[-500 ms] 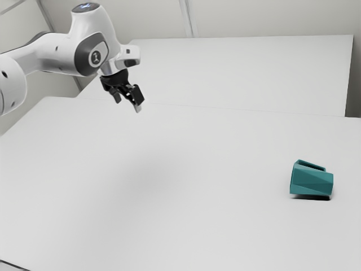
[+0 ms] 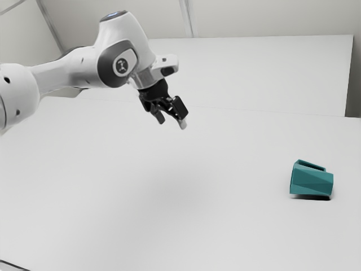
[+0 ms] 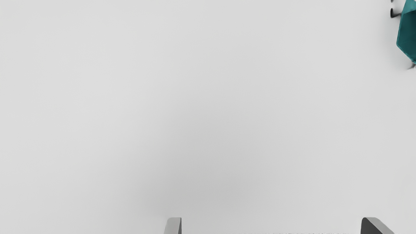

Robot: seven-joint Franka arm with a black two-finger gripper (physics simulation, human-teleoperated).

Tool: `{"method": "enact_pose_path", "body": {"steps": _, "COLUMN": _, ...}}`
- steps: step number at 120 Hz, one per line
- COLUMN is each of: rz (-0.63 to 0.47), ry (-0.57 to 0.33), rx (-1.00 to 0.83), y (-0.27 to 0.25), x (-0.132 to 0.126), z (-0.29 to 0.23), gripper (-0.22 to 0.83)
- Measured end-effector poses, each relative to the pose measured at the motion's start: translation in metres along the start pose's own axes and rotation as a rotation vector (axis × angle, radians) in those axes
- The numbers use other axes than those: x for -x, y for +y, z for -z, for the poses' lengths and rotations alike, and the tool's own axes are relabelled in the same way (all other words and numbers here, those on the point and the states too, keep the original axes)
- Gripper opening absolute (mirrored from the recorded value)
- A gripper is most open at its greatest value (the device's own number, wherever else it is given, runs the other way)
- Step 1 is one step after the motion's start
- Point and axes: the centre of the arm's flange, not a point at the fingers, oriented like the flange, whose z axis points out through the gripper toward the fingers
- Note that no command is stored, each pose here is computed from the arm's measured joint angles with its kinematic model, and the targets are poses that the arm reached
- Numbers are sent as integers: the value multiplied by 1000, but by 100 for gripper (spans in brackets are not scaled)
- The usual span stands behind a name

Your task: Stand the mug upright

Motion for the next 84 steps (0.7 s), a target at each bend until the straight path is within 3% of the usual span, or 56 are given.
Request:
{"method": "enact_pose_path", "body": {"steps": 32, "rz": 34, "ry": -45, "rx": 124, "y": 91, "x": 2, "z": -61, "gripper": 61}}
{"method": "enact_pose_path", "body": {"steps": 84, "rz": 313, "ry": 7, "rx": 412, "y": 114, "x": -34, "z": -153, "gripper": 62}}
